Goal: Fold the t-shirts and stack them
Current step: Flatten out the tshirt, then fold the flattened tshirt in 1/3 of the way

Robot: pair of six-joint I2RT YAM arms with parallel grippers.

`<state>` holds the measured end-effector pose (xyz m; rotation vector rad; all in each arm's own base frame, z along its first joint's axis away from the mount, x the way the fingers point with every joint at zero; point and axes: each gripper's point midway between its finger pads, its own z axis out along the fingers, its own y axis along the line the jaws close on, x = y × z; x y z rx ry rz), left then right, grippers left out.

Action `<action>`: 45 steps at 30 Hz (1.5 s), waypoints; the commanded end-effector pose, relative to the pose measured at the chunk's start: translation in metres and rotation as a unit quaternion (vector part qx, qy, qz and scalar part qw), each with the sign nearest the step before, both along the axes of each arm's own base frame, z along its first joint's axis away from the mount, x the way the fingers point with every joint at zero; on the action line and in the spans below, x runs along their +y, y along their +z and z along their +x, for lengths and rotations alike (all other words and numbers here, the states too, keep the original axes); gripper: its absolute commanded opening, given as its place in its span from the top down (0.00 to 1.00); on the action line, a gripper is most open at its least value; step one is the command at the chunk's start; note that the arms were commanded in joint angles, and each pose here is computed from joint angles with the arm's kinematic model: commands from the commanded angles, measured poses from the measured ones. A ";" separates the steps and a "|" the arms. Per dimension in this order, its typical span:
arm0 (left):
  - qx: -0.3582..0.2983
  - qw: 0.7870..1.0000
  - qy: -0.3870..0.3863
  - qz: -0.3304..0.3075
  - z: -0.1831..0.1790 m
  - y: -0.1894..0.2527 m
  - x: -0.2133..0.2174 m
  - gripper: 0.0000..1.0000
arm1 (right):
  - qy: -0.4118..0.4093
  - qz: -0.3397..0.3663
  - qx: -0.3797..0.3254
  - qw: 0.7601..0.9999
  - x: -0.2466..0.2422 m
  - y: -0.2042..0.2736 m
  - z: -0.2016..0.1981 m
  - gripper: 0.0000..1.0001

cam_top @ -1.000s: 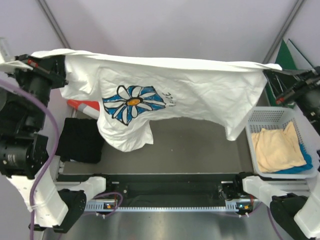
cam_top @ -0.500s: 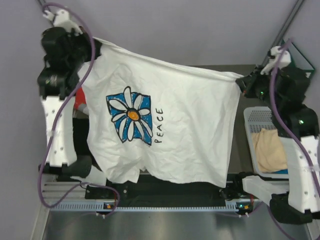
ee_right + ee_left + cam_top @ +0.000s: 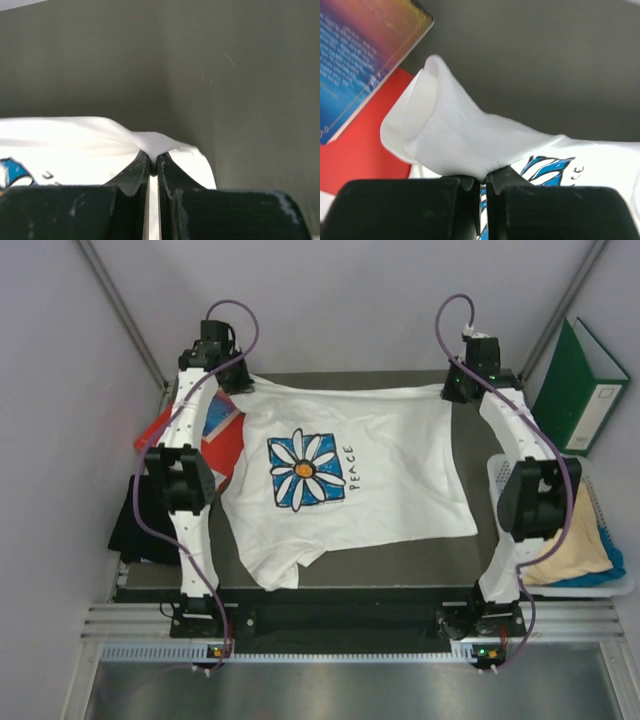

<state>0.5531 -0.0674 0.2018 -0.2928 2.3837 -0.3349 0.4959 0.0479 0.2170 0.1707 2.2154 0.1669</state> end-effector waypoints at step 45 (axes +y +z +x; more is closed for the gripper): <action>0.295 0.955 -0.008 0.011 -0.252 -0.122 -0.030 0.80 | 0.043 0.038 0.321 0.945 0.011 -0.170 -0.102 0.75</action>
